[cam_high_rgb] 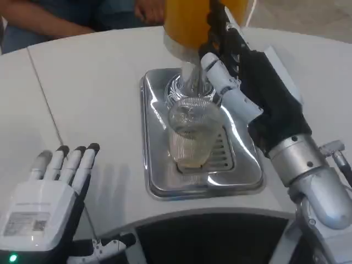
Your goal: Grasp the cup under the faucet to collect the drink, then remove the cup.
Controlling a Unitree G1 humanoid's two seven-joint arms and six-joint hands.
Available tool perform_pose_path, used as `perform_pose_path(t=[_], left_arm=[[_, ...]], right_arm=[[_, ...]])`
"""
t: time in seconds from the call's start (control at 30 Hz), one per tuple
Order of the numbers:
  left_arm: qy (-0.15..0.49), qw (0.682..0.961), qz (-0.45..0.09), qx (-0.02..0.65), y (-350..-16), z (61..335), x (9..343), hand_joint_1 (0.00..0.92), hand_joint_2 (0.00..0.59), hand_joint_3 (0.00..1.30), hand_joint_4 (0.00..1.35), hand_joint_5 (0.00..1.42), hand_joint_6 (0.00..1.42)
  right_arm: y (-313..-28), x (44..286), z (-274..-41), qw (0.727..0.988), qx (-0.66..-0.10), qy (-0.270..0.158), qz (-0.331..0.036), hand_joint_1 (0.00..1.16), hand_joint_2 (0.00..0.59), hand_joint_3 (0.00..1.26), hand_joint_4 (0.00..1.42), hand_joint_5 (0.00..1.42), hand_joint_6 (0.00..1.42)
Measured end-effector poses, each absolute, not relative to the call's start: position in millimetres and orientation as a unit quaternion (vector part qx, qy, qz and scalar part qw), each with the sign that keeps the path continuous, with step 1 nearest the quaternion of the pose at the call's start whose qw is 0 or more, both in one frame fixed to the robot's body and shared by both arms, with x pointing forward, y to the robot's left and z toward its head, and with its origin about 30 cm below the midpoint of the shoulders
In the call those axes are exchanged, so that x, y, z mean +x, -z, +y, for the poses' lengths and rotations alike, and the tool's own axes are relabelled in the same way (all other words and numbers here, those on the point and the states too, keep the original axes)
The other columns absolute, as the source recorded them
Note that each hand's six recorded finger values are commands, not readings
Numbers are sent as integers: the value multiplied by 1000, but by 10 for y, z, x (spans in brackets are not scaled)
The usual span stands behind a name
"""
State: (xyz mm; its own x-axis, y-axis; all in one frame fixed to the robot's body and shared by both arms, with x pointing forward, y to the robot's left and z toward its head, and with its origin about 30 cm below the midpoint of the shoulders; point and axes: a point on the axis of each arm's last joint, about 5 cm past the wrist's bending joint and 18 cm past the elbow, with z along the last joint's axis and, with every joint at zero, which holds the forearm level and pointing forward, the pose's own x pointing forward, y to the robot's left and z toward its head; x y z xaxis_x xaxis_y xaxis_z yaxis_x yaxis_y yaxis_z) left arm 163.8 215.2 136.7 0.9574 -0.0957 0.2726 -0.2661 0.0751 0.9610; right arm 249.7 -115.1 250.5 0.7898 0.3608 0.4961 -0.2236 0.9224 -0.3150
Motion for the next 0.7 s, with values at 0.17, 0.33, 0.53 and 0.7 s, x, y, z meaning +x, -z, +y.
perform_pose_path(t=[0.17,0.33,0.53,0.7], left_arm=[[-66,729,-136,668,-1364,2150,1638,41,93,0,0,0,0],[-66,730,-139,666,-1358,2144,1636,4,98,0,0,0,0],[-70,739,-139,656,-1345,2135,1635,0,104,0,0,0,0],[-71,740,-139,655,-1343,2134,1637,0,107,0,0,0,0]], right_arm=[[-2515,2500,-1166,935,-137,-162,-285,310,586,0,0,0,49],[-2552,2508,-1173,928,-183,-159,-284,225,575,0,0,0,48],[-2667,2534,-1167,903,-272,-180,-279,93,562,0,0,0,62],[-2718,2506,-1138,883,-330,-176,-284,26,570,14,0,3,79]])
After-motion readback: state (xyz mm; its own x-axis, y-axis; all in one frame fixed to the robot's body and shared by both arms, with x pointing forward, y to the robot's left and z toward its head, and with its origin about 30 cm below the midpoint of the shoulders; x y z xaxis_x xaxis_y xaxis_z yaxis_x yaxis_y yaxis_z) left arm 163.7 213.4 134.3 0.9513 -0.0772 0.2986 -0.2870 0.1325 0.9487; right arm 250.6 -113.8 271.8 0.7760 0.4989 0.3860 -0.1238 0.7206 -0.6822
